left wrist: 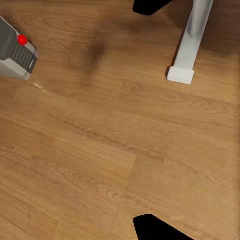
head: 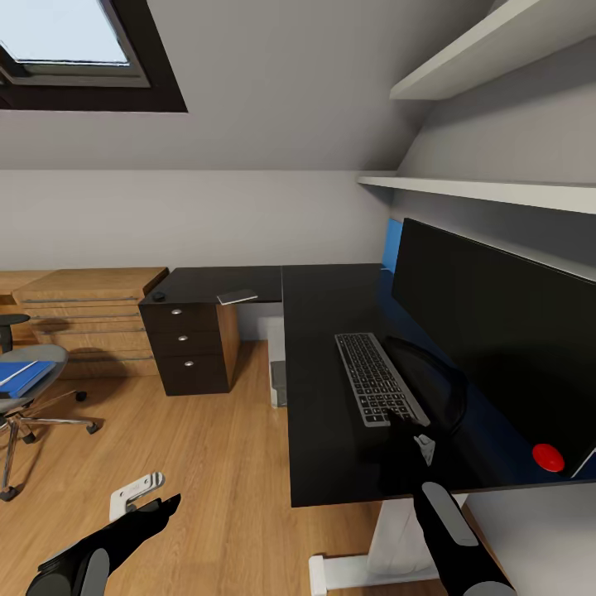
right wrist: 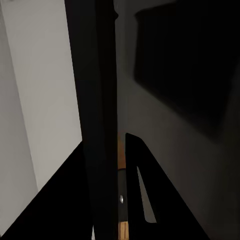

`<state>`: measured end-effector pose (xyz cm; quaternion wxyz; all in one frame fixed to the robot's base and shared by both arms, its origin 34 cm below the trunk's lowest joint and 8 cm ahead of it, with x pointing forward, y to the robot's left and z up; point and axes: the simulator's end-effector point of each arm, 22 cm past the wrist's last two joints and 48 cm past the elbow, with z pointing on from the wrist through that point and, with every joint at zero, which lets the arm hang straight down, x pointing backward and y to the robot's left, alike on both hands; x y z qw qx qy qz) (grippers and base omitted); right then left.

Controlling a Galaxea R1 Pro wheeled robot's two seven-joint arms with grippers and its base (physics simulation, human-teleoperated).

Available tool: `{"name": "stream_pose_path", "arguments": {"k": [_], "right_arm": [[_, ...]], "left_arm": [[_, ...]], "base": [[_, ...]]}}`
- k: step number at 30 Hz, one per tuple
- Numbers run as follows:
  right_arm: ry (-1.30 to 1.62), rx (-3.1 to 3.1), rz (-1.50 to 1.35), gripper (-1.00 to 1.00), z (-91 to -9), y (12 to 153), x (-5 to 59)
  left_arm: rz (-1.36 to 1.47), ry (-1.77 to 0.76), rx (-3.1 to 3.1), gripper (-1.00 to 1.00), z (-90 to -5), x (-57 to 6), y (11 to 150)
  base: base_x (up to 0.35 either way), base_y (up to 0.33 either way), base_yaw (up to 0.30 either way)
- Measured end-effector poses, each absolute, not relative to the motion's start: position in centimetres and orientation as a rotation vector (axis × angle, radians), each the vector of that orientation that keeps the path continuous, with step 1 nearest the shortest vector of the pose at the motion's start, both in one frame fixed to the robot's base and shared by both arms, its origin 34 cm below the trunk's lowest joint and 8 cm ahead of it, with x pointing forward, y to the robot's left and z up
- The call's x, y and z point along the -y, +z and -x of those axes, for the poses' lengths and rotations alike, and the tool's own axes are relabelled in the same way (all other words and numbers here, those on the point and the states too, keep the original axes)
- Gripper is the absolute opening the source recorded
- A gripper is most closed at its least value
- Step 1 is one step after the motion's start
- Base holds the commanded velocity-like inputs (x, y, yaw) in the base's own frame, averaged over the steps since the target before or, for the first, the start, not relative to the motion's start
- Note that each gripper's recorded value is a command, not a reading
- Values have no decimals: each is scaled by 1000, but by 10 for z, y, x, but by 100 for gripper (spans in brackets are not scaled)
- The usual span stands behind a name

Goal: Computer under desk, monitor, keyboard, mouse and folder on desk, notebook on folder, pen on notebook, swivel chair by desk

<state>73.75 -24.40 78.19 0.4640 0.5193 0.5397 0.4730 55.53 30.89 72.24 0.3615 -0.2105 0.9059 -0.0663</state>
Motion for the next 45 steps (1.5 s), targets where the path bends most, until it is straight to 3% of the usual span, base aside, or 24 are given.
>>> {"name": "stream_pose_path", "arguments": {"k": [24,25,45], "right_arm": [[1151,-1343,-1287,-100,-737,778,244],[1150,-1344,-1287,100,-737,777,244],[1151,-1342,-1285,100,-737,778,244]], "left_arm": [[542,-170,-2333,100,-555,-309,722],[542,-170,-2333,100,-555,-309,722],[542,-171,-2330,100,-556,-309,722]], "base": [[32,0,0],[0,0,0],[-23,-17,0]]}}
